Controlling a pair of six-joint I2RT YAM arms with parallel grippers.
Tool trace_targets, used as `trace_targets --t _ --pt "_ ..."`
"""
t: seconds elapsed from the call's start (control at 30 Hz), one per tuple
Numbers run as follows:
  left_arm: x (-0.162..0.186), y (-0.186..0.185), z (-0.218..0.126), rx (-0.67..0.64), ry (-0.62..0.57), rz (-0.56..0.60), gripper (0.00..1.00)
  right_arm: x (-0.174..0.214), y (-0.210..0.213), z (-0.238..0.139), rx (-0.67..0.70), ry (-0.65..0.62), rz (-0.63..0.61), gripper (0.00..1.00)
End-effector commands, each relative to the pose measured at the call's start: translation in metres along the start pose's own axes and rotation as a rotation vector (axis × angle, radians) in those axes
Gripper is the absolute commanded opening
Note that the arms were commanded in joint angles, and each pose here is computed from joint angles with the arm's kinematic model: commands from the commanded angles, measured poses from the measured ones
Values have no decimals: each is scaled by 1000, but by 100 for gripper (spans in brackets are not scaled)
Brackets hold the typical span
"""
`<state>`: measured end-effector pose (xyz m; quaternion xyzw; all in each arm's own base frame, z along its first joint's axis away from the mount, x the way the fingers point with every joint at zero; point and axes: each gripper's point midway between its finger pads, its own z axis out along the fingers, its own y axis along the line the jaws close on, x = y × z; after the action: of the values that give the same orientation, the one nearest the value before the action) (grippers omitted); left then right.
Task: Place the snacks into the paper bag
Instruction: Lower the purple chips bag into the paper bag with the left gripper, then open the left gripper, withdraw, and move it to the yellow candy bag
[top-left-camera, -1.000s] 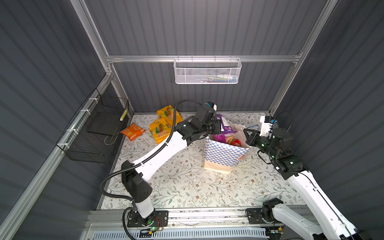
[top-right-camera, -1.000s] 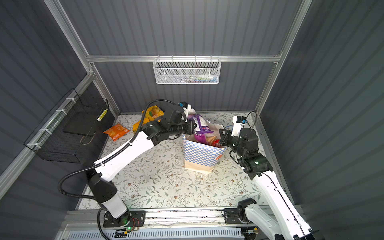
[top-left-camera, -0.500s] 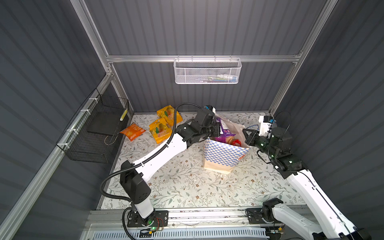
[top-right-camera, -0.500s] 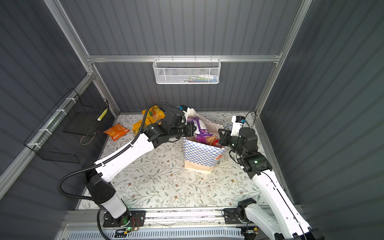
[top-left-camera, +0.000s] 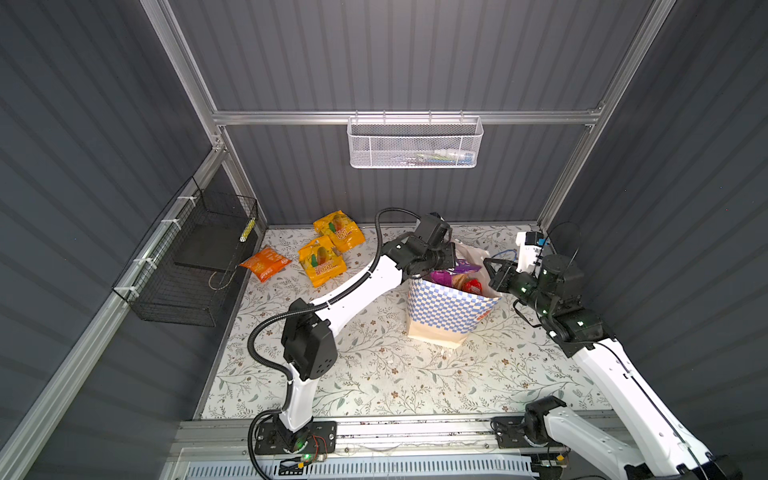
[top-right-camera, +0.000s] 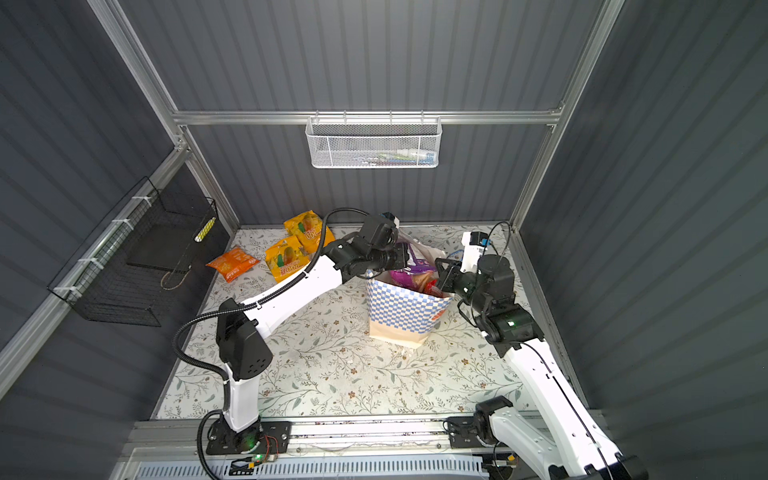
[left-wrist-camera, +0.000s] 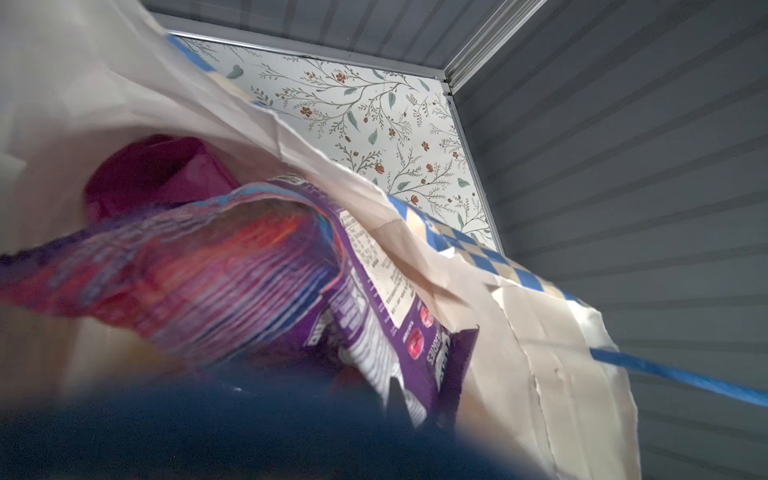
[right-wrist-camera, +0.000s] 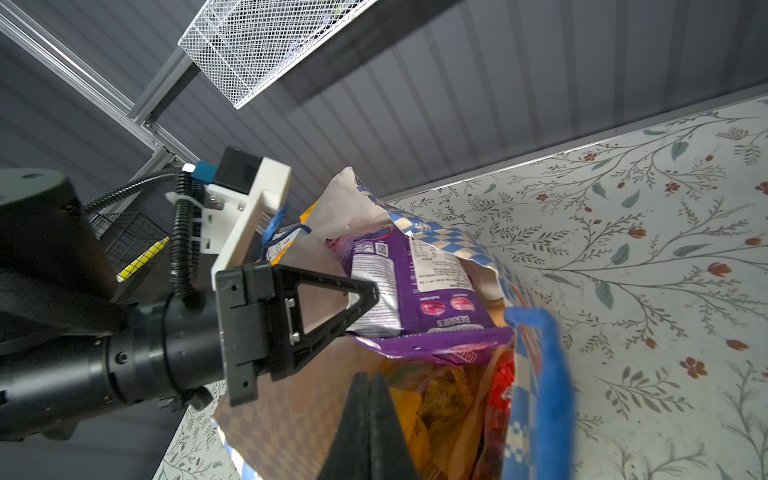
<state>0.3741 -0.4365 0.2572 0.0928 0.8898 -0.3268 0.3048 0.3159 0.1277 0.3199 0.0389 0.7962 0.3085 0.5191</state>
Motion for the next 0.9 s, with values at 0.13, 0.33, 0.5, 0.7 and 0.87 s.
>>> trace_targets --t 0.13,0.33,0.5,0.7,0.87 --pt "-23 -33 -49 107 -70 22 58 -3 2 1 -11 -9 -17 0" --pt "-38 -59 -119 222 -165 95 84 -4 2 0 -8 -13 -17 0" --pt "-48 -72 -182 275 -262 191 99 -3 0 1 -1 -13 -16 0" --pt "-52 -13 -242 -7 -421 246 100 -4 0 1 3 -15 -19 0" --pt "-31 58 -279 -270 -516 186 100 -2 -2 3 7 -8 -15 0"
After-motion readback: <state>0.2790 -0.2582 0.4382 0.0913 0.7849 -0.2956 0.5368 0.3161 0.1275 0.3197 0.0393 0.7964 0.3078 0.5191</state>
